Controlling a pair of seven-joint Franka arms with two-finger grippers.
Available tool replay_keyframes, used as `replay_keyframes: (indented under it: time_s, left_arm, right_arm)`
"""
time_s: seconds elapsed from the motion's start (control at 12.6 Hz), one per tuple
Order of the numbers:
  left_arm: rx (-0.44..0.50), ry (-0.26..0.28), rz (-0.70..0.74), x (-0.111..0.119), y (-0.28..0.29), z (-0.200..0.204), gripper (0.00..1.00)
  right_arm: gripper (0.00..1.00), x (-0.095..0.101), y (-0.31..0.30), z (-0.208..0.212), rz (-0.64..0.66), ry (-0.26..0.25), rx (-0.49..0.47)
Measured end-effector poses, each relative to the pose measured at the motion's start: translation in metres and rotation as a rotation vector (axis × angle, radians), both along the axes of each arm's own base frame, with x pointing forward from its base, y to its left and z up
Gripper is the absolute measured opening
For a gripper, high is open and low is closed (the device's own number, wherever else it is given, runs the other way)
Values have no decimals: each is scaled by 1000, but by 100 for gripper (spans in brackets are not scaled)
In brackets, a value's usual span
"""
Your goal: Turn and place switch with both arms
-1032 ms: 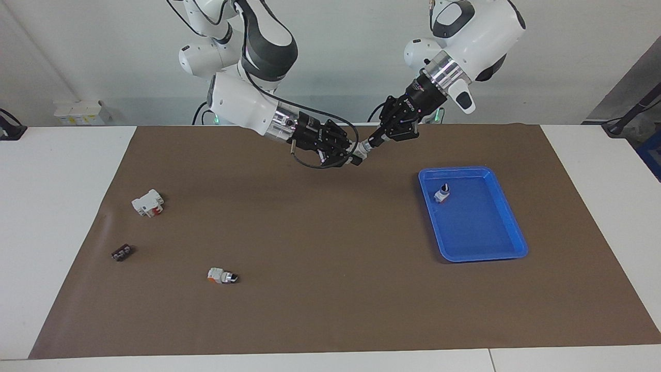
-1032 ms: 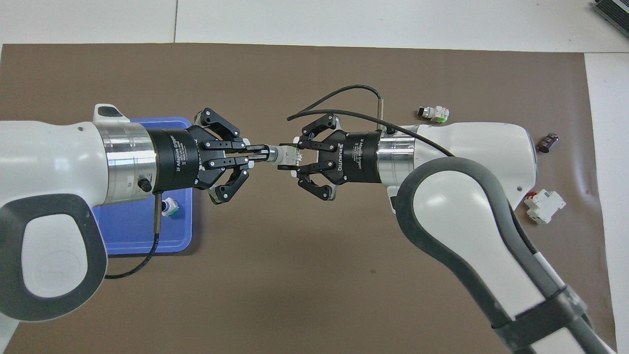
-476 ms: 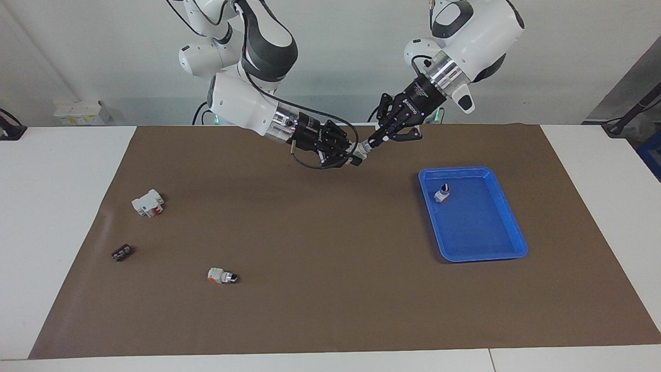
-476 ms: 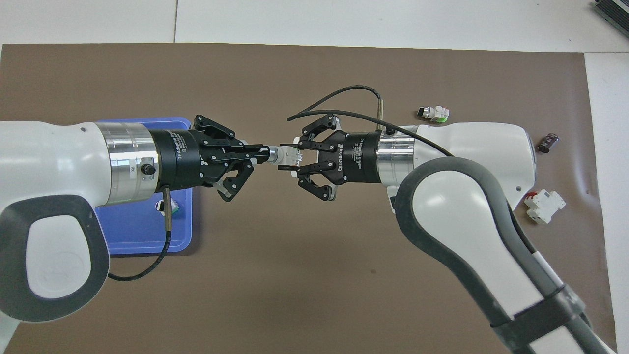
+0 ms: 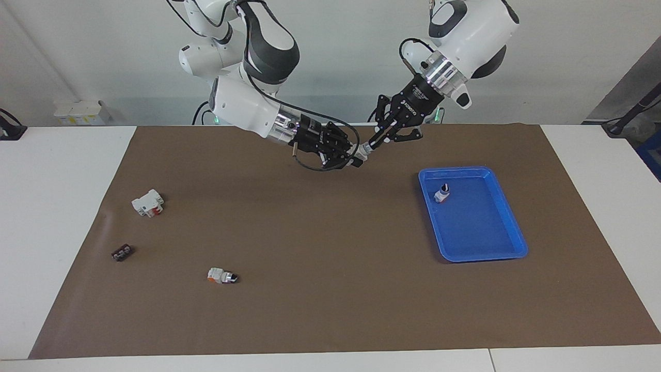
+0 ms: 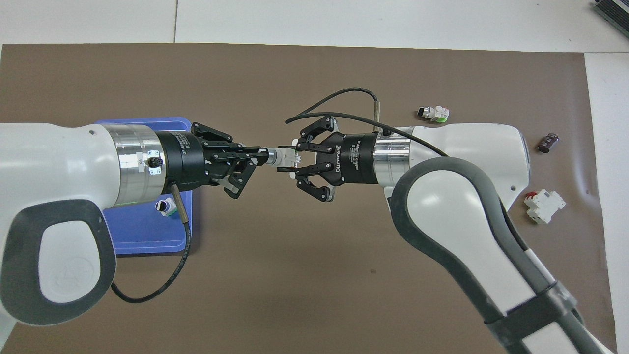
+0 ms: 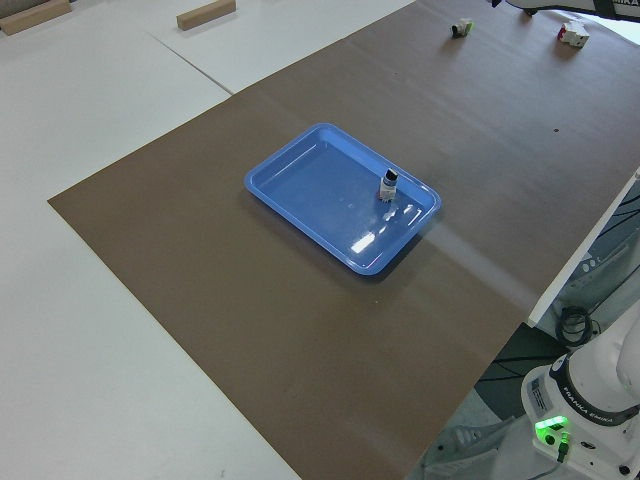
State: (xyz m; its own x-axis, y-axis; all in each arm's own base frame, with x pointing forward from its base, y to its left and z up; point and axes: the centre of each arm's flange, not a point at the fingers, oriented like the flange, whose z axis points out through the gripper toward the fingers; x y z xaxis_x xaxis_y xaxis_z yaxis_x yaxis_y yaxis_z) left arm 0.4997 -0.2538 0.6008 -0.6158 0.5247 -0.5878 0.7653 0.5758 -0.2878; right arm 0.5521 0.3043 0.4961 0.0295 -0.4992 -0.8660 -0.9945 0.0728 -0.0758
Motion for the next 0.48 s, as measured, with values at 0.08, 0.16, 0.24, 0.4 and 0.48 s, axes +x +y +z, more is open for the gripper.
replay_keyframes:
  time_s: [0.08, 0.16, 0.24, 0.4, 0.48]
  left_arm:
    - [0, 6, 7, 0, 0, 0, 10]
    - [0, 9, 11, 0, 0, 0, 10]
    - [0, 10, 12, 0, 0, 0, 10]
    - [0, 10, 13, 0, 0, 0, 10]
    - [1, 10, 13, 0, 0, 0, 10]
  right_arm:
    - [33, 0, 0, 0, 0, 0, 0]
    - [33, 0, 0, 0, 0, 0, 0]
    - [33, 0, 0, 0, 0, 0, 0]
    - [33, 0, 0, 0, 0, 1, 0]
    - [33, 0, 0, 0, 0, 1, 0]
